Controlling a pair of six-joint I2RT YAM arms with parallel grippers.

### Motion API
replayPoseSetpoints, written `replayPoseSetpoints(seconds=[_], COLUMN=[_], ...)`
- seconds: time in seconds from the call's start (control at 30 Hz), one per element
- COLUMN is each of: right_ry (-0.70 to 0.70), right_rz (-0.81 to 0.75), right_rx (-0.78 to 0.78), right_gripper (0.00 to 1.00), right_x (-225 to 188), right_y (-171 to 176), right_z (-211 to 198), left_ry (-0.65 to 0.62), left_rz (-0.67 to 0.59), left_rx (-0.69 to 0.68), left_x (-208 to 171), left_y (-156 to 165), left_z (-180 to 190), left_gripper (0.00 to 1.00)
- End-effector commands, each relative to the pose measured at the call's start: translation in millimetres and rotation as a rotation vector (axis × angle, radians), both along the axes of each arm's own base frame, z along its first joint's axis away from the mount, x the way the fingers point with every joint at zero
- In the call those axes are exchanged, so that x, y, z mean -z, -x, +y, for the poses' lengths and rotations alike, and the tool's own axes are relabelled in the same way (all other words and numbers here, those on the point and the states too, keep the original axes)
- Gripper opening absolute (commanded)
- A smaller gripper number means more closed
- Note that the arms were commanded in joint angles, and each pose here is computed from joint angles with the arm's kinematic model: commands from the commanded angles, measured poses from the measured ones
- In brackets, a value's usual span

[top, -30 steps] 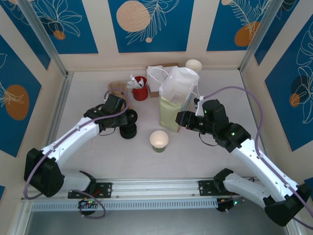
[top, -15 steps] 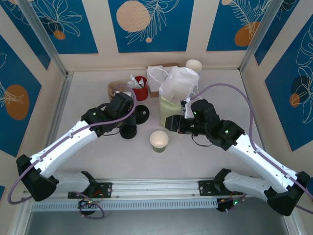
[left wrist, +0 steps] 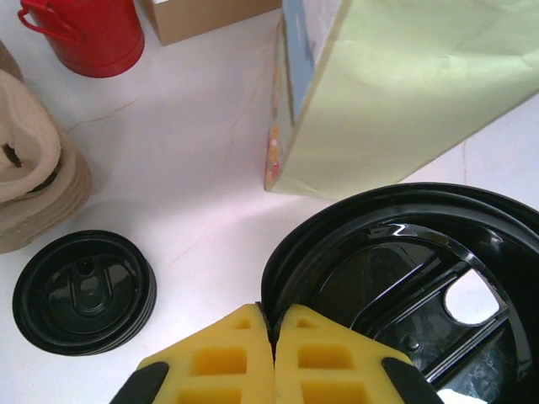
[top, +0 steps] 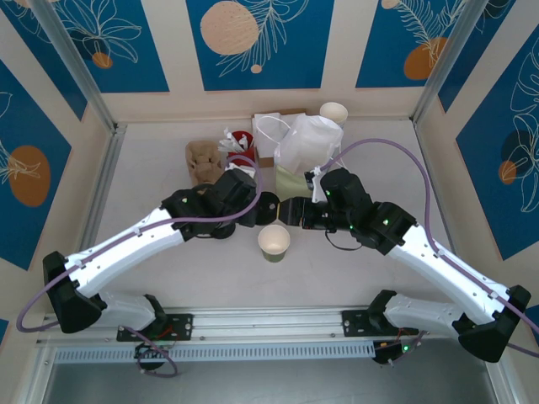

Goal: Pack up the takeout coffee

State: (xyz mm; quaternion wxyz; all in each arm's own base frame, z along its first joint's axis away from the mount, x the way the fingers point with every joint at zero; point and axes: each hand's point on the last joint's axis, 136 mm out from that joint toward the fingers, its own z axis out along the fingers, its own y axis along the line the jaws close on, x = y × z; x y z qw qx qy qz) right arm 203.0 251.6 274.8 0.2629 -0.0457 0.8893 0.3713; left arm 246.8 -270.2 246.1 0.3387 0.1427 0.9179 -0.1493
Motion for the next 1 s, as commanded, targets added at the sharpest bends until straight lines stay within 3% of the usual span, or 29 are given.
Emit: replayPoseSetpoints(seconds=[0.0,0.53,0.67,0.9,0.97], right_ry=[0.030,0.092,0.085,0.069,0.065], right_rz=[-0.002,-0.007,-0.001,0.008,0.020], right_rx=[0.026,0.095,0.092,0.089,0.091], right_gripper=[0.54,0.50,0.42,0.18,0.14], right_x=[-2,12,14,14,16], right_y=[-2,-11,-12,-14,-14], right_z=[-4,-17,-18,-21,-22], left_ry=[0.011,0.008,0.022,0.026,0.042], left_rz=[-0.034,-0.056,-0.056,-0.067,-0.073], left_rx=[0.028,0.111,0.138,0.164,0.178], left_x=[-15,-22,-27,-33,-36], left_y=[1,10,15,18,19], left_z=[-13,-39,-44,-48,-50], left_gripper=[0.05,0.05,0.05,0.05,0.10])
